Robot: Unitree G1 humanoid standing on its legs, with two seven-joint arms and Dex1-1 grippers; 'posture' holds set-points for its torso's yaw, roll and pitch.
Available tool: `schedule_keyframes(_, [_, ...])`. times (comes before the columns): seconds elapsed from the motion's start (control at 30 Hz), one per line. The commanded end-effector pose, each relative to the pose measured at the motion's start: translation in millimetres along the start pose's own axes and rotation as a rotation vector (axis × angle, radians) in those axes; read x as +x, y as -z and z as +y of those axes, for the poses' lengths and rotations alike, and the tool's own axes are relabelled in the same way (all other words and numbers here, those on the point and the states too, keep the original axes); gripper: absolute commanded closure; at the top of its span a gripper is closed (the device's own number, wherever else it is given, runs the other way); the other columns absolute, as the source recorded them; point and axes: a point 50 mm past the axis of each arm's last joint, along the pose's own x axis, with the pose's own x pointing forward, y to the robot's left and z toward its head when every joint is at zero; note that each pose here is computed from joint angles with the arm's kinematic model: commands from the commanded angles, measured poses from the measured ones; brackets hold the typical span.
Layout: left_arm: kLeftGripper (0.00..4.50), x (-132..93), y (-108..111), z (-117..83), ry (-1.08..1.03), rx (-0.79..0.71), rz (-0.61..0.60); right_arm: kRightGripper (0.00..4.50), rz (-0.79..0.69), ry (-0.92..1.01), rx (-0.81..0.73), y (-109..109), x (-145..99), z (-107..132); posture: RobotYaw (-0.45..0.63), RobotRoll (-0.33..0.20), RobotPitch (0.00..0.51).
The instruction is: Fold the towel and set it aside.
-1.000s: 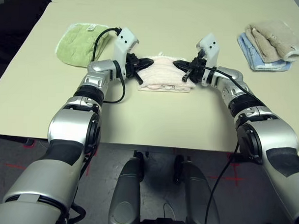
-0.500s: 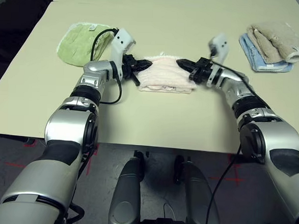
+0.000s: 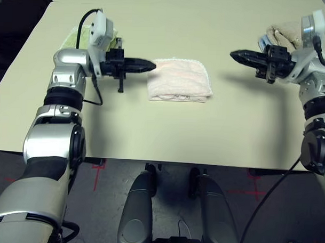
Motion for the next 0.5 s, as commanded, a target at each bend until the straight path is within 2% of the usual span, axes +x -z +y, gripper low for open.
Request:
schedule_keyframes(0.03, [4.47,1.3,-1.5,-6.1,0.052,0.013,0.006,4.50,0.058,-0.041,-0.058,-1.5,-7.5,4.9,0.04,0.000,0.303])
schedule_keyframes(0.17, [4.47,3.2,2.4,-10.7,0.079,0.006,0.015,4.50,0.107,-0.059,-0.075,3.9,-14.0,9.4,0.03,0.000,0.300])
schedule_keyframes(0.5, [4.47,-2.7,21.4,-19.5,0.082,-0.033,0.049,4.50,0.106,-0.076,-0.070,6.4,-15.3,12.9,0.02,0.000,0.300])
